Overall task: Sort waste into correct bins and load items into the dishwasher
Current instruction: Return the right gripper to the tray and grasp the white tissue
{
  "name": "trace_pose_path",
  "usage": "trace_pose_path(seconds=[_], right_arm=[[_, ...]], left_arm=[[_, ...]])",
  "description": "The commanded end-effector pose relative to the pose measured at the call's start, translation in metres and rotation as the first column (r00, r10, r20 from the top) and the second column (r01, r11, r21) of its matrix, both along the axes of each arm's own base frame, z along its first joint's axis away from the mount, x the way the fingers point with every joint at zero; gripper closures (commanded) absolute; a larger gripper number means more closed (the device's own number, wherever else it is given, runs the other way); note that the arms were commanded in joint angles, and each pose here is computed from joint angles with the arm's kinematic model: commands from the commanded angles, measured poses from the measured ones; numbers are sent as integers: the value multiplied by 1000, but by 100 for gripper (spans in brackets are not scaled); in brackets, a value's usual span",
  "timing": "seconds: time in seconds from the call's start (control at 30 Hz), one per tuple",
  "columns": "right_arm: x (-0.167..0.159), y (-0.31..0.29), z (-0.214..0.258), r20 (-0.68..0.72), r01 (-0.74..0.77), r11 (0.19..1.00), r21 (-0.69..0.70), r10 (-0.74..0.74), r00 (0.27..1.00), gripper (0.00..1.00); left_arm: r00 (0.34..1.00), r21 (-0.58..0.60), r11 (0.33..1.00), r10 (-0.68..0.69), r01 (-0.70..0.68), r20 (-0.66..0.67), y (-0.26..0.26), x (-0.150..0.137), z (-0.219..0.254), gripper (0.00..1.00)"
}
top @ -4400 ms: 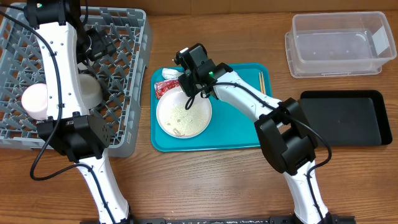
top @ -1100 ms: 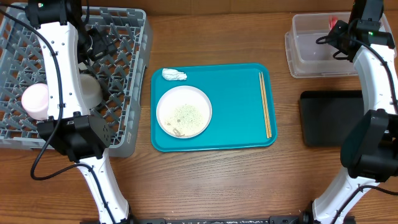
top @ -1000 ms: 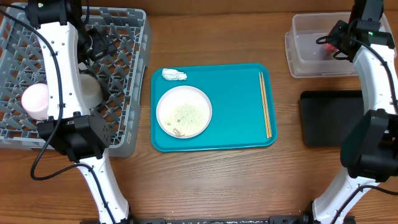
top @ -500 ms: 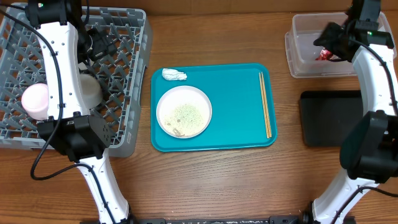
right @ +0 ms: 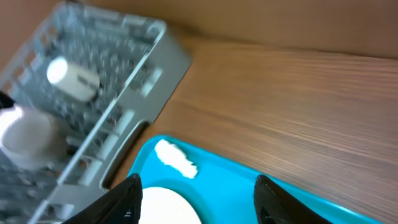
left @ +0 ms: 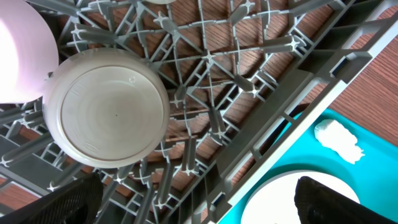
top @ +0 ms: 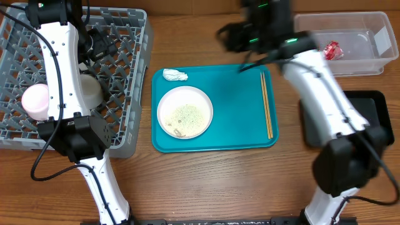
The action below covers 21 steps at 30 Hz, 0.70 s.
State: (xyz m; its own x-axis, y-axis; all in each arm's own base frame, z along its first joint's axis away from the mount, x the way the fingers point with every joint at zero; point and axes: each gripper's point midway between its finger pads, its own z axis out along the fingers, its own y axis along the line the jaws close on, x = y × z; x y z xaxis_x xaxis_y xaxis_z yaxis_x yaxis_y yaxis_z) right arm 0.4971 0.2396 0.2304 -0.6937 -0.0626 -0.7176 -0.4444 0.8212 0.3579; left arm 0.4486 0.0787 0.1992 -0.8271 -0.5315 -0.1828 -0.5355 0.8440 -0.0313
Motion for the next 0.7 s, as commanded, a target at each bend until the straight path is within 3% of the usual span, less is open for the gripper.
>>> trace_pose_path(seconds=[0.0, 0.37, 0.67], right_arm=[[10, 23, -45, 38, 46, 983, -175, -40, 998, 43], [-1, 118, -147, 16, -114, 974, -198, 120, 993, 44], [-14, 139, -178, -8, -167, 961, -221, 170, 985, 43]], left_arm=[[999, 7, 1000, -30, 30, 22, -4, 0, 9, 0], [999, 7, 1000, -28, 28, 22, -3, 0, 9, 0], [999, 7, 999, -31, 31, 22, -4, 1, 9, 0]])
